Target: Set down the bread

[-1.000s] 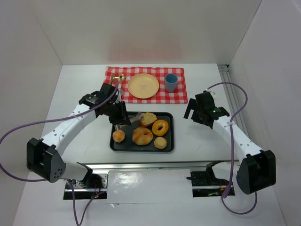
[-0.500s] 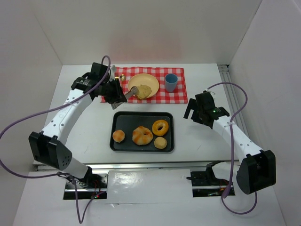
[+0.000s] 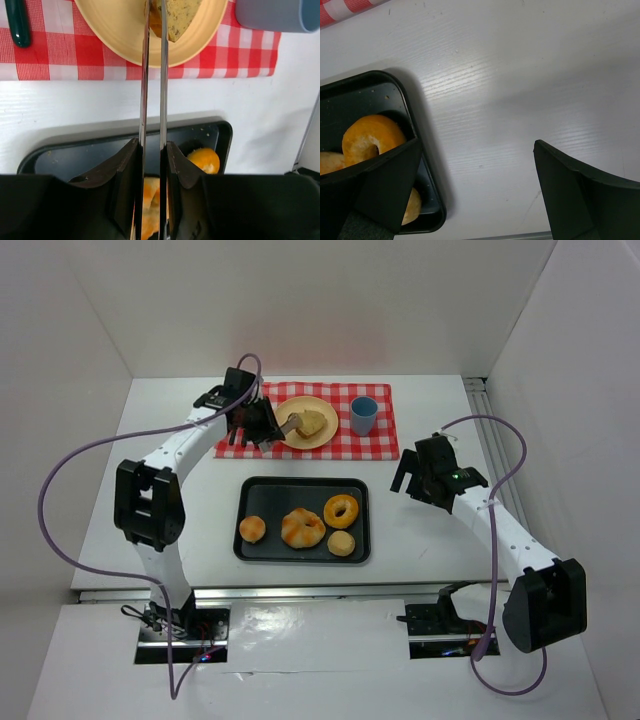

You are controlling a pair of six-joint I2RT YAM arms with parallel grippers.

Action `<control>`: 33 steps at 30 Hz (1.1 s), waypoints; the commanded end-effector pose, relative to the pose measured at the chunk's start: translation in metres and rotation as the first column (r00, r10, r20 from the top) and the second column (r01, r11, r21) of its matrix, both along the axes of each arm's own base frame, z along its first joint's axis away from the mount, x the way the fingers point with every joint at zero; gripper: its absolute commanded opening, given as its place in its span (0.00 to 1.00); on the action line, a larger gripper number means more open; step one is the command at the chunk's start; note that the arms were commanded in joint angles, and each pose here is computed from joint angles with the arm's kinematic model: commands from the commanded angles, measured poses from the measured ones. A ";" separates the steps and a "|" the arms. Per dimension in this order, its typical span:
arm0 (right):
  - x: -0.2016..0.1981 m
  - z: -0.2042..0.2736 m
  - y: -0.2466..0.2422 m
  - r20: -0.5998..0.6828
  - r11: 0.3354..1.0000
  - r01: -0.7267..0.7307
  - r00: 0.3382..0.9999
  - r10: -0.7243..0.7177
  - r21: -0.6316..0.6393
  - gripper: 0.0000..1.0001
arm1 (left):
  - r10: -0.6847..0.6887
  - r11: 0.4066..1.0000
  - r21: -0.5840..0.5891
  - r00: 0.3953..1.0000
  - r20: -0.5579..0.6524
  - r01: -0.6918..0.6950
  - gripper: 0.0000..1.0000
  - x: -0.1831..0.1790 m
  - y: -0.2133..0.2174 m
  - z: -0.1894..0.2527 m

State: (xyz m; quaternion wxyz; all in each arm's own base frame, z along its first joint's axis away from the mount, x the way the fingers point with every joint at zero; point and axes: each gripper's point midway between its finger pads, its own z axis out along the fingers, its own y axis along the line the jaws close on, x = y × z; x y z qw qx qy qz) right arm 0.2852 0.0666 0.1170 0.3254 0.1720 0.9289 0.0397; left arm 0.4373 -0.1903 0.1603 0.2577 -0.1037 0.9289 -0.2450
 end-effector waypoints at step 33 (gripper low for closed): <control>0.009 0.015 0.005 0.052 1.000 -0.015 0.999 0.014 0.015 1.00 | -0.038 0.921 0.383 0.997 -0.071 0.063 0.63 -0.241 0.073 0.053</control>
